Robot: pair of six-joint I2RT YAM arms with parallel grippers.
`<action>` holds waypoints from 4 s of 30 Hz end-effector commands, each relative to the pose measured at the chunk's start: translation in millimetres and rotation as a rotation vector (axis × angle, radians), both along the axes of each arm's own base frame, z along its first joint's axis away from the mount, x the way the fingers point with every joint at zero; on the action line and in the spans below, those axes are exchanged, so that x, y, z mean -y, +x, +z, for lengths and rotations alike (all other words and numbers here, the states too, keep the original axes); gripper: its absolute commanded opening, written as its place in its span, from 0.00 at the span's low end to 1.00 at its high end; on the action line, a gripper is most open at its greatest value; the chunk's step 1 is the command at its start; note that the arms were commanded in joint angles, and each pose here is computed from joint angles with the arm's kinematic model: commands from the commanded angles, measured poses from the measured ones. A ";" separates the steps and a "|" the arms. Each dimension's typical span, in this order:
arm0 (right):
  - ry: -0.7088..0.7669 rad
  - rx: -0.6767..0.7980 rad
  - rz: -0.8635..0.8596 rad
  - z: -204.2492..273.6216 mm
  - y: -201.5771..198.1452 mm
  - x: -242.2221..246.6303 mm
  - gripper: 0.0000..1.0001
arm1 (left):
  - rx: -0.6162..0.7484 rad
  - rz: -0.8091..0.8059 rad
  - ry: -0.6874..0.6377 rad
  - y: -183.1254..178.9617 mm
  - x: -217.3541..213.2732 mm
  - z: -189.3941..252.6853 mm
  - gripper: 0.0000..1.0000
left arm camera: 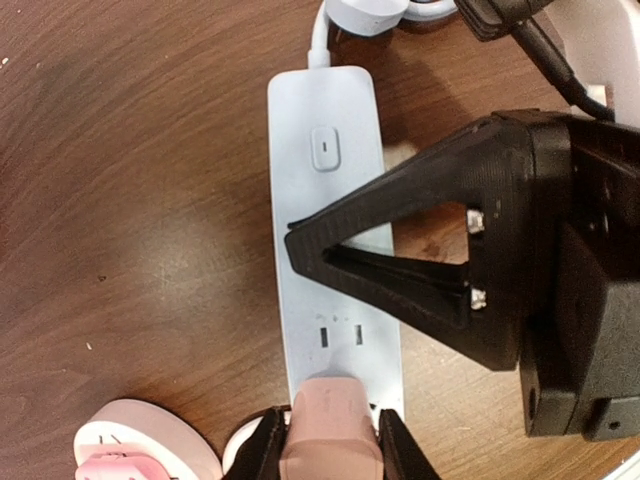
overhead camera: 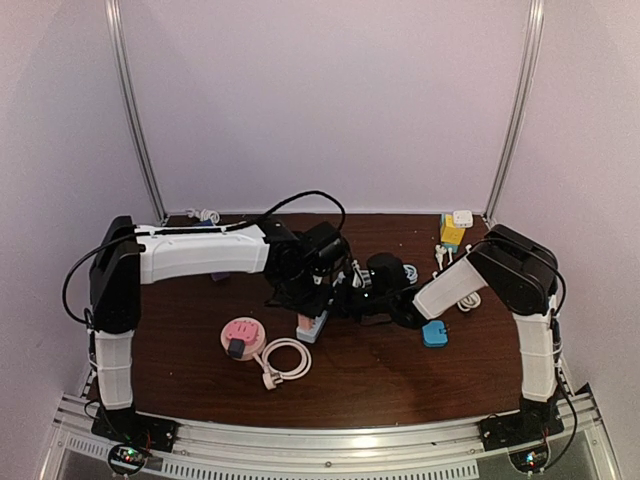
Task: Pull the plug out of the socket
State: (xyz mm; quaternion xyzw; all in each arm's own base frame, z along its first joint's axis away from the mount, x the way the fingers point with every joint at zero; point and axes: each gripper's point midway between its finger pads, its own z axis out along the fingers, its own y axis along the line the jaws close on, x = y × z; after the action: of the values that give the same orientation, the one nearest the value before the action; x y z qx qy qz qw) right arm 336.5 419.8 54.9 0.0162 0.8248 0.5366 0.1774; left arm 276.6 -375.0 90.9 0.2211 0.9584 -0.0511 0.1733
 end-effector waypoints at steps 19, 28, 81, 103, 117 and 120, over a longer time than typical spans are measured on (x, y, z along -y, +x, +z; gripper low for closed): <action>-0.318 -0.305 -0.047 -124.8 -48.3 53.4 0.00 | -0.016 0.003 -0.356 20.9 53.4 44.7 0.01; -0.304 -0.327 -0.050 -128.9 -47.8 57.3 0.00 | 0.176 -0.025 -0.215 11.5 46.8 53.0 0.00; -0.337 0.501 -0.198 189.1 21.0 79.2 1.00 | 0.289 0.739 0.669 31.6 -340.5 22.5 0.03; -0.383 0.560 -0.234 208.1 6.8 106.7 1.00 | 0.104 0.645 0.691 44.3 -333.0 -53.8 0.19; -0.420 0.531 -0.178 190.9 7.3 98.6 1.00 | 0.074 0.580 0.546 50.5 -309.2 -54.1 0.44; -0.424 0.517 -0.167 183.6 7.6 96.1 1.00 | 0.073 0.567 0.512 52.4 -303.4 -51.8 0.47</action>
State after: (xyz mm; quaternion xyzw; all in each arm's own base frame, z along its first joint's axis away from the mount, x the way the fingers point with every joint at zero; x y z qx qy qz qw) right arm 342.9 318.1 241.6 -0.0811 0.8386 0.3220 0.4318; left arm 322.6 -59.6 31.4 -0.0171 0.9470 0.2906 0.1362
